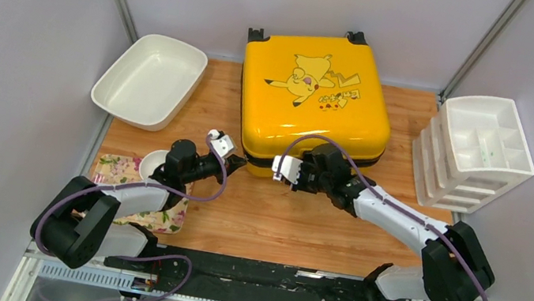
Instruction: Open, take out, and arrange the luggage
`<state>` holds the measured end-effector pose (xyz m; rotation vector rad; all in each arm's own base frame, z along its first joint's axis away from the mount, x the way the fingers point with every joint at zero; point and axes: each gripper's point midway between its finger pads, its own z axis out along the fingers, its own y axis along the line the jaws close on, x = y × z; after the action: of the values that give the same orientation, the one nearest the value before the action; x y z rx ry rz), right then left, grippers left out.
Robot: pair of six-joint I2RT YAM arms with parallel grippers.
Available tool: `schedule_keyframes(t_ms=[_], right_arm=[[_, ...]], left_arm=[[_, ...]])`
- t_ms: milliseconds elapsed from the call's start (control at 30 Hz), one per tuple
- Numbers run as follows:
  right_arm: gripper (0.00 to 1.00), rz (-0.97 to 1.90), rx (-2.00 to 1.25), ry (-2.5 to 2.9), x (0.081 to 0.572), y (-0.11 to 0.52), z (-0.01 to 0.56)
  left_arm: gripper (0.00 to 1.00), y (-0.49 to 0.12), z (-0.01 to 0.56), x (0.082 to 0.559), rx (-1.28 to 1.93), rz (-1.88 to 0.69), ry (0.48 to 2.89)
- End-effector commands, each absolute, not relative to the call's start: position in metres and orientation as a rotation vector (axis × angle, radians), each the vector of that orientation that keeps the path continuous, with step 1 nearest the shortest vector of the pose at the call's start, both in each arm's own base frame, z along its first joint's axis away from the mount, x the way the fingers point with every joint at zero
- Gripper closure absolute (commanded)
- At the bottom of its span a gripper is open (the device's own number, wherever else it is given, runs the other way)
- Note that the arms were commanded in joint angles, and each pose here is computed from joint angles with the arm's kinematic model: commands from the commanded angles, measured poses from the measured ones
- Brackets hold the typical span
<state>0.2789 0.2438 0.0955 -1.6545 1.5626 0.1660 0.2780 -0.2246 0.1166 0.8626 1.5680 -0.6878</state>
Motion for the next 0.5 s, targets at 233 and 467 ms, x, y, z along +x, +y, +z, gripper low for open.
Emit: schedule_keyframes(t_ms=[233,467], right_arm=[[1.0,0.096,-1.792,1.641,0.253,0.205,0.071],[1.0,0.06,-1.801,1.756,0.235,0.159,0.058]], left_arm=[[1.0,-0.207,0.129,0.298,0.896,-0.628,1.539],[1.0,-0.187,0.133,0.326,0.956,-0.543,1.506]])
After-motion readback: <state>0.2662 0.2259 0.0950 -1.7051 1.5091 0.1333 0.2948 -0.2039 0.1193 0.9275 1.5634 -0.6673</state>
